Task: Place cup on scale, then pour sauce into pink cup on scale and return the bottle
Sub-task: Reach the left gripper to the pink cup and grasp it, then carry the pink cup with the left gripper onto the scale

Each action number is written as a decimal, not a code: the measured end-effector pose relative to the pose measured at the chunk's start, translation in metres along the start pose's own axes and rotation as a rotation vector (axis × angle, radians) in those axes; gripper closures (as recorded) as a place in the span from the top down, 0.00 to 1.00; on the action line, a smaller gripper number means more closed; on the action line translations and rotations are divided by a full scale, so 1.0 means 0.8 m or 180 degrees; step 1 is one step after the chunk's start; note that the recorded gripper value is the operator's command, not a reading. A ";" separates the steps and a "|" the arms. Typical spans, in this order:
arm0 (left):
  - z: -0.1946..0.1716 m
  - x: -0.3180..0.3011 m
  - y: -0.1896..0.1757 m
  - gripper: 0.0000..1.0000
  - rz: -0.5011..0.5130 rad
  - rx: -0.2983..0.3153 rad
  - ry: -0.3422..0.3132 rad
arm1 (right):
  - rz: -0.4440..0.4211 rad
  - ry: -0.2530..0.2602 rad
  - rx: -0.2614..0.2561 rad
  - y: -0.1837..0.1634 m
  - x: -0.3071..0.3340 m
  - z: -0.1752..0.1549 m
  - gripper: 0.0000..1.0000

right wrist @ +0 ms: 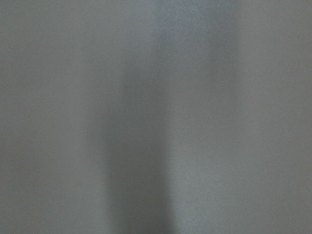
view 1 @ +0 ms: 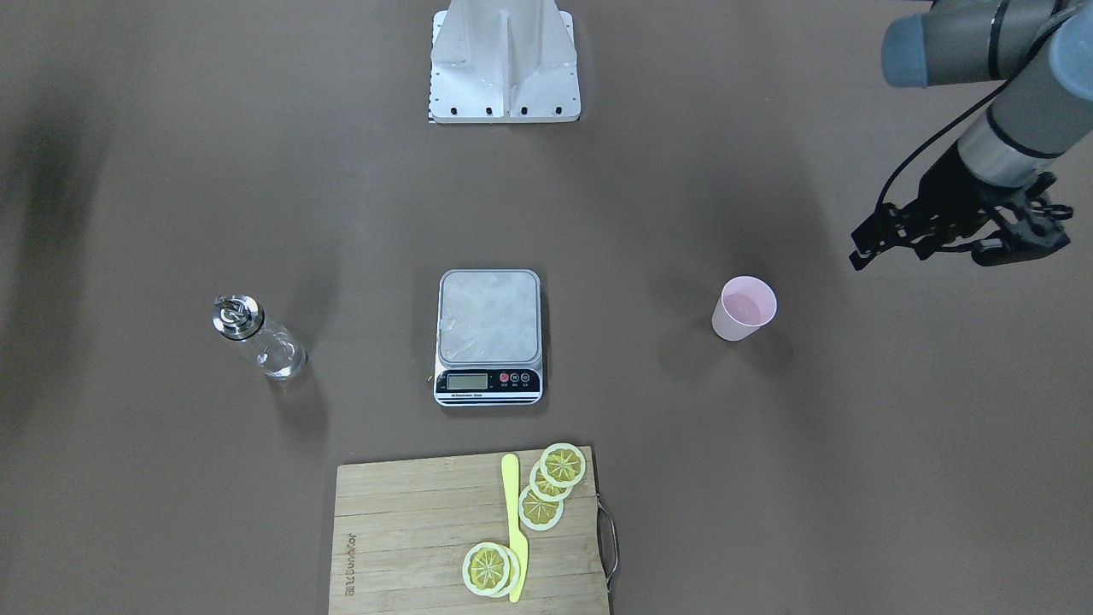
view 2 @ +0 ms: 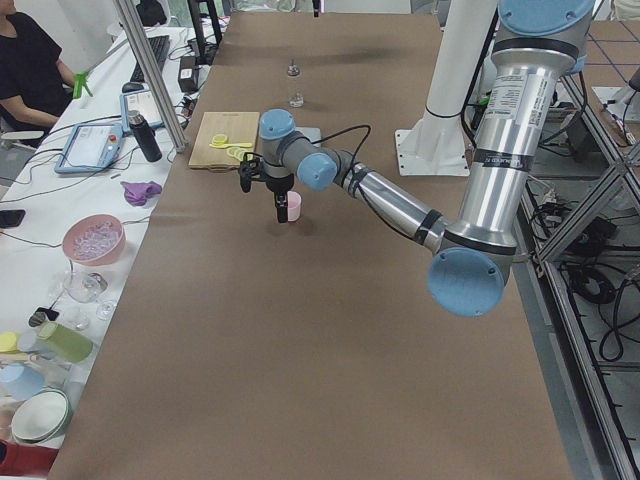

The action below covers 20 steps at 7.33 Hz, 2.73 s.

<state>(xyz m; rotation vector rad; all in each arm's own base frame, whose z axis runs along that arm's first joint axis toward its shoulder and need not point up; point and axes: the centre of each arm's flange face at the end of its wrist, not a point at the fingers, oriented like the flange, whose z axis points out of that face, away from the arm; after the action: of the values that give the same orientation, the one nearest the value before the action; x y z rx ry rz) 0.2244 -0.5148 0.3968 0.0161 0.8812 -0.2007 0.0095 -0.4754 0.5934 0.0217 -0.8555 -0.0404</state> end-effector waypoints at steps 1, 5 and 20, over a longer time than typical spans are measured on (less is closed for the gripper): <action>0.034 0.022 0.004 0.98 -0.0058 0.0038 0.0086 | -0.0005 -0.0005 -0.0001 0.000 -0.001 0.000 1.00; 0.115 0.076 0.021 0.96 -0.0048 0.0052 0.0056 | -0.0013 -0.0050 -0.0012 -0.002 -0.006 0.001 1.00; -0.017 0.365 0.039 0.00 -0.0914 -0.0341 0.0225 | -0.0056 -0.0159 -0.0023 -0.005 -0.018 0.001 1.00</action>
<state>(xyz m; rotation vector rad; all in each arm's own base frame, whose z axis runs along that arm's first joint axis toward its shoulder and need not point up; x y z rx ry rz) 0.4007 -0.5316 0.1621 -0.2052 0.9623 -0.4229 -0.0005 -0.4784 0.5826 0.0215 -0.9051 -0.0607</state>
